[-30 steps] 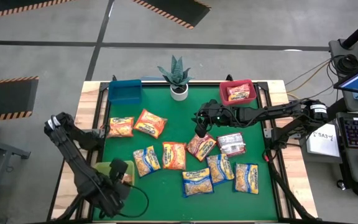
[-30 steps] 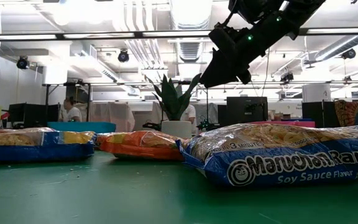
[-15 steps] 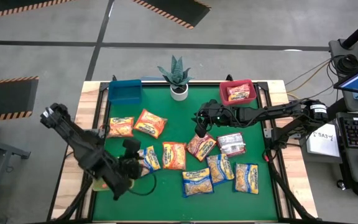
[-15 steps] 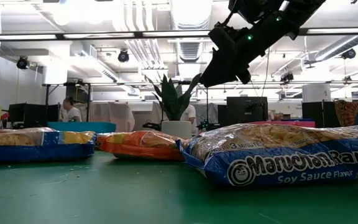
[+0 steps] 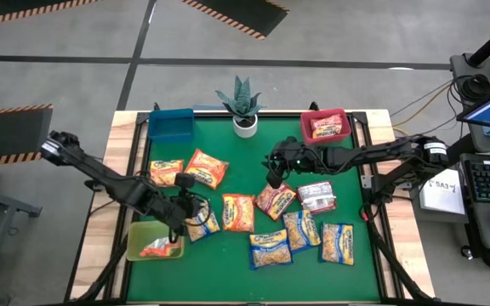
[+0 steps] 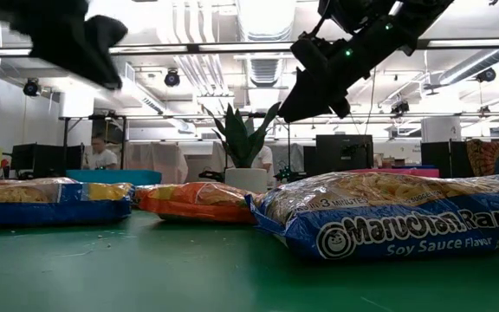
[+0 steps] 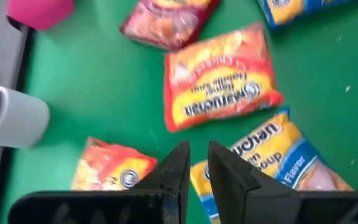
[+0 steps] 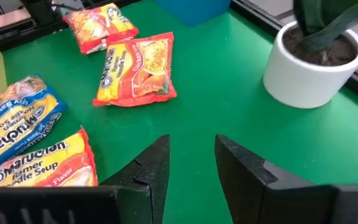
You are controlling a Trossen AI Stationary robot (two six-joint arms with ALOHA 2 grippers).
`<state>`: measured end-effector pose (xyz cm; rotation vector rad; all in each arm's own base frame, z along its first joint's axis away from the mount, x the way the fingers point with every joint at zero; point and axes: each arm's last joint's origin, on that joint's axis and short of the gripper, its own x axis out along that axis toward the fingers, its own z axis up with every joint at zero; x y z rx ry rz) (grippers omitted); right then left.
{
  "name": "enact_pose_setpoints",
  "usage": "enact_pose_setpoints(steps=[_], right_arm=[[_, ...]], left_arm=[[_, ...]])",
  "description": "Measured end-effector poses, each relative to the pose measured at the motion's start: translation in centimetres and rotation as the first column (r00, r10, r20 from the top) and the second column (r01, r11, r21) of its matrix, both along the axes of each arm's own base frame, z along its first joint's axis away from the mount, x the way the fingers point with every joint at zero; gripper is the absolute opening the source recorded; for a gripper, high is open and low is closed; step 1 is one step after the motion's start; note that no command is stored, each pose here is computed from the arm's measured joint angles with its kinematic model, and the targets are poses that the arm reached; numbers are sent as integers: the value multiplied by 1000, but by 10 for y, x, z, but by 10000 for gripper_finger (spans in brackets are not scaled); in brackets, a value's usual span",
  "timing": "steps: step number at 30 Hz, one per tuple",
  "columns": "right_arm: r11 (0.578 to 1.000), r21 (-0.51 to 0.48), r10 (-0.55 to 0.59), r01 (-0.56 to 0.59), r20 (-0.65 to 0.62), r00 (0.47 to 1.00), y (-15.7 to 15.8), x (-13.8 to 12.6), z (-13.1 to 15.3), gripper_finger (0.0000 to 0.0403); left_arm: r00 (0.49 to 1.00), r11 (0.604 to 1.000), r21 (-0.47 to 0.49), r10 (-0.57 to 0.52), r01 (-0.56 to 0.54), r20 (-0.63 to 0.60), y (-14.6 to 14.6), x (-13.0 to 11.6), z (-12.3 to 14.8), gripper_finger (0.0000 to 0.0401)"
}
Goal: Sort Maruchan noodles
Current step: Put the blue noodle pack into the blue bin
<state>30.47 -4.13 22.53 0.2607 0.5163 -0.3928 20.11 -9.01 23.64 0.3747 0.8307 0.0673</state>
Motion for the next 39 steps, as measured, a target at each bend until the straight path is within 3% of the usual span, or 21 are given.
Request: enact_pose_setpoints(steps=[4, 12, 25, 31, 35, 39], right_arm=[[1000, 19, 14, -13, -19, 1000, 6, 3, -6, 99], [999, 23, 31, -29, -63, 998, 11, 10, -22, 16], [999, 1, 46, -46, -74, 996, 10, 18, -34, 9], [999, 8, 41, -40, -72, 997, 10, 18, -34, 9], [999, 9, 41, -41, -71, 997, 10, 18, -34, 9], [999, 13, 39, -38, -69, 997, 11, 18, -34, 9]], left_arm=[[997, 997, -72, -29, 24, -70, 7, -1, -20, 38], [982, 991, -132, -40, 16, -185, 12, 8, -46, 38], [930, 979, -198, -107, 37, -352, 14, 30, -67, 38], [924, 973, -231, -110, 24, -367, 20, 32, -69, 38], [924, 981, -191, -115, 47, -364, 21, 32, -69, 38], [954, 995, 93, 70, -45, -293, 30, 34, -67, 38]])
